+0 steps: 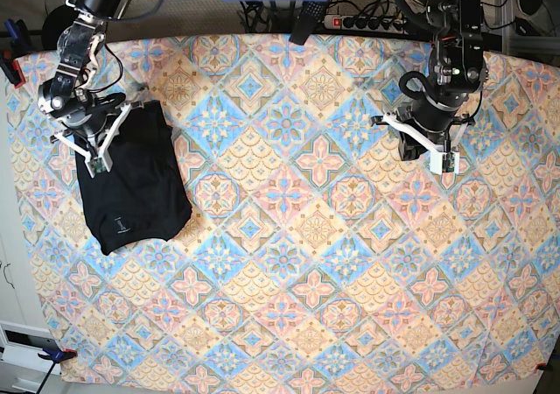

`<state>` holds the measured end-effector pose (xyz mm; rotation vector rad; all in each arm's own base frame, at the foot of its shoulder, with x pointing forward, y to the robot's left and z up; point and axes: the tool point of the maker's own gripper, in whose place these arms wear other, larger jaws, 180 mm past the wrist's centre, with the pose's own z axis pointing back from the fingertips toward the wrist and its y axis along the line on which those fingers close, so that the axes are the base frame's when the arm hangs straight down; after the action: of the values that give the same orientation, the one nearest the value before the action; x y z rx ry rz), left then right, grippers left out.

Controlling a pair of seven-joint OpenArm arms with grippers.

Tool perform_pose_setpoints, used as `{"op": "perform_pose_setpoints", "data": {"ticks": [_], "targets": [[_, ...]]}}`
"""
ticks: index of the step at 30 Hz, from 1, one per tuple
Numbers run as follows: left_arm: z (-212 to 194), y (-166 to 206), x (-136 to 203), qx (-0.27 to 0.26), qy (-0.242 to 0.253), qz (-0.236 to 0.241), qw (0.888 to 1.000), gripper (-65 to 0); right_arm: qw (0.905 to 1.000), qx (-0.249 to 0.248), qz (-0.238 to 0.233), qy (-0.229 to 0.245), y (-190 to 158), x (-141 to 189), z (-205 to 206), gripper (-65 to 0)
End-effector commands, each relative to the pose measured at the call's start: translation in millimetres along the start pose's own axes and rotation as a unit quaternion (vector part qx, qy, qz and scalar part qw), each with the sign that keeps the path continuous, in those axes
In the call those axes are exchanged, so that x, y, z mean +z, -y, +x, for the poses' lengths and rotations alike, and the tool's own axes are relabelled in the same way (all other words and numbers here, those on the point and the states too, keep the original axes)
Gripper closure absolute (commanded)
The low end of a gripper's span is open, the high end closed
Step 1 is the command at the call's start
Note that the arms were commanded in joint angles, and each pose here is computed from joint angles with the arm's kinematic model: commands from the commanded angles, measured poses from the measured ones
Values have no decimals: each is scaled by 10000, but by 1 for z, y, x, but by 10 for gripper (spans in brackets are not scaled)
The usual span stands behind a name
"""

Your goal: Fold the T-shirt properly

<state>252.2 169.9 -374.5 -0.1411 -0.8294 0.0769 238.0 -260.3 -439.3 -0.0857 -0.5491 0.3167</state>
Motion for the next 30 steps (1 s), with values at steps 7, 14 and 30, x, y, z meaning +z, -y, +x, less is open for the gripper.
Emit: {"op": "perform_pose_setpoints", "data": {"ticks": [7,14,30], "targets": [[12,1,2,-49,197,-27,9998,-18,9993,228,286,33,-24,-2,-2,-27],[12,0,2,-47,200,-20,9998,-18,9978,384,537,95,-48,-8,8,-27],[14,0,3,-77,217,-25,9997,-17,9976,256,507,398,-52,-5,31,-27]]}}
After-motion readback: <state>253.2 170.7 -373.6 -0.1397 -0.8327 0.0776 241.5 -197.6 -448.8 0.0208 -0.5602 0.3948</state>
